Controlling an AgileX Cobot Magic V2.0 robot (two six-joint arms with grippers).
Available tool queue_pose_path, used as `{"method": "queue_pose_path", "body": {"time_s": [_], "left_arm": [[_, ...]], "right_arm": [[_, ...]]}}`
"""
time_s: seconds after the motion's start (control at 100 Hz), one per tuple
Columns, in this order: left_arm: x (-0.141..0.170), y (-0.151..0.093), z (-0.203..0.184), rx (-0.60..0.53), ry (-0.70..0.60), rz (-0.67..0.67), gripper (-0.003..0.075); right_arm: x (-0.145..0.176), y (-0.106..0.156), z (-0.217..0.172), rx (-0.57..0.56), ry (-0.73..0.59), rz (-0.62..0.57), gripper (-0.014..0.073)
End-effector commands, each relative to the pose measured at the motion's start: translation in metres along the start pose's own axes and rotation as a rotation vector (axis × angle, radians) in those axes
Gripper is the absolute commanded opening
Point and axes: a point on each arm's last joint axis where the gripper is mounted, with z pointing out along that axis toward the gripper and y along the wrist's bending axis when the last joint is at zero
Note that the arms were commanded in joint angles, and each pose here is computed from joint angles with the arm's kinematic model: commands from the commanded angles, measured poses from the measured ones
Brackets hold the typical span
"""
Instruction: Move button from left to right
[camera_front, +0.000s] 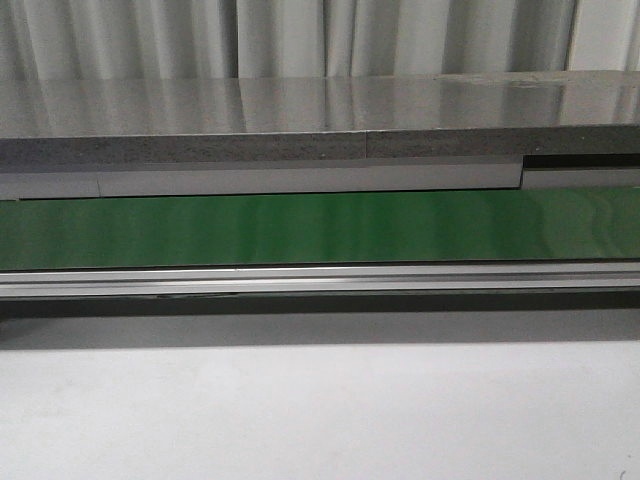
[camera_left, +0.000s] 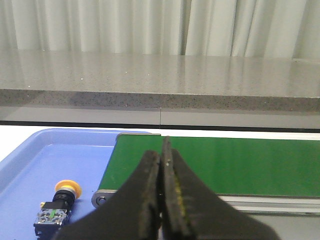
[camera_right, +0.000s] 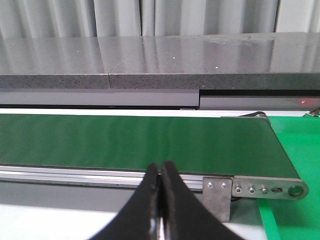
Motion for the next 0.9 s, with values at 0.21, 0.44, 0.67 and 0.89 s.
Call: {"method": "queue_pose_path", "body": {"time_s": [0.21, 0.44, 0.67, 0.89], "left_arm": [[0.005, 0.0, -0.001, 0.012, -0.076, -0.021, -0.0019], [0.0, 0.0, -0.002, 0.012, -0.092, -0.021, -0.0019], [-0.024, -0.002, -0.002, 0.014, -0.035, -0.051, -0.0019], [-0.064, -0.005, 0.012, 0.014, 0.134, -0.072, -0.0019]], "right_arm": [[-0.015, 0.001, -0.003, -0.001, -0.12, -0.005, -0.0068], [-0.015, 0.001, -0.003, -0.001, -0.12, -0.005, -0.0068], [-0.015, 0.001, -0.003, -0.001, -0.12, -0.005, -0.0068], [-0.015, 0.001, -0.003, -0.001, -0.12, -0.005, -0.0068]]}}
